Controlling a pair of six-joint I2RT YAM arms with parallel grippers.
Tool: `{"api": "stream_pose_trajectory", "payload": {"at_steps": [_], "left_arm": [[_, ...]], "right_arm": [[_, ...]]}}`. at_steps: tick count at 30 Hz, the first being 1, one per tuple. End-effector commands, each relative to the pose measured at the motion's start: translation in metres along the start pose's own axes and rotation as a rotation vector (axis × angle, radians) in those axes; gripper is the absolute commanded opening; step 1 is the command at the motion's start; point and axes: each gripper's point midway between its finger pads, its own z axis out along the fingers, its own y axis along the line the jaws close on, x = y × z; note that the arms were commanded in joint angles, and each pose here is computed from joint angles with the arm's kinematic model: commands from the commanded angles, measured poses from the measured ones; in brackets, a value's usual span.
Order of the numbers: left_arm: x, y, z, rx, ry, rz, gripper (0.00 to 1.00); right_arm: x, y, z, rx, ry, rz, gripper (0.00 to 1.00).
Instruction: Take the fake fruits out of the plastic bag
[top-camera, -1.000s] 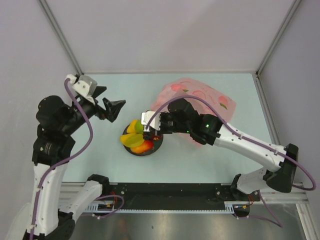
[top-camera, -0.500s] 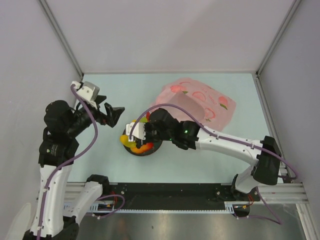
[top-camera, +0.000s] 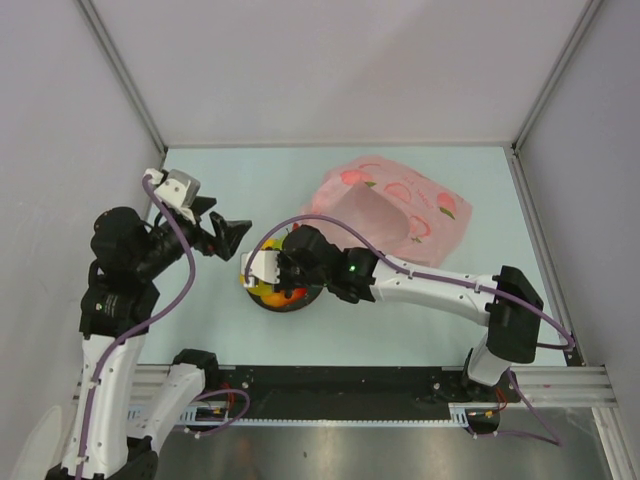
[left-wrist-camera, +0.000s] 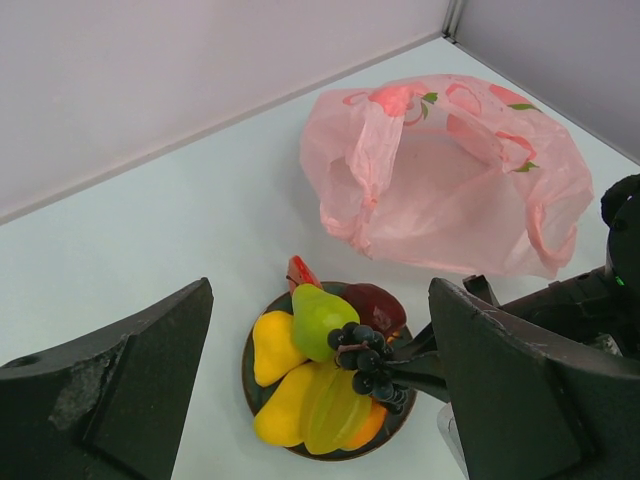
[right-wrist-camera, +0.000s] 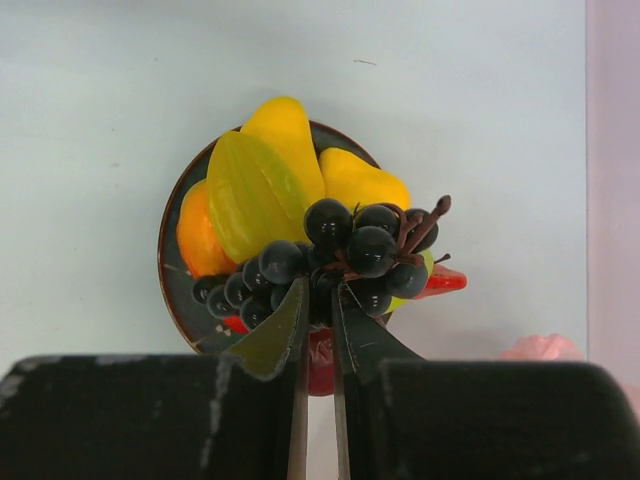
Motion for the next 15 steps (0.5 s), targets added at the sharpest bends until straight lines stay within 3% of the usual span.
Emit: {"api": "stream_pose_trajectory", "payload": {"at_steps": [1, 15], "left_arm": [[-0.004, -0.002, 0.002, 0.02, -0.03, -0.013, 0.95], [-0.002, -0.007, 0.006, 0.054, -0.034, -0.018, 0.94]], "right_arm": [[-0.022, -0.02, 0.003, 0.076, -0.056, -0.029, 0.0], [-0.024, -0.035, -0.005, 0.131, -0.035, -0.091, 0.0]]}}
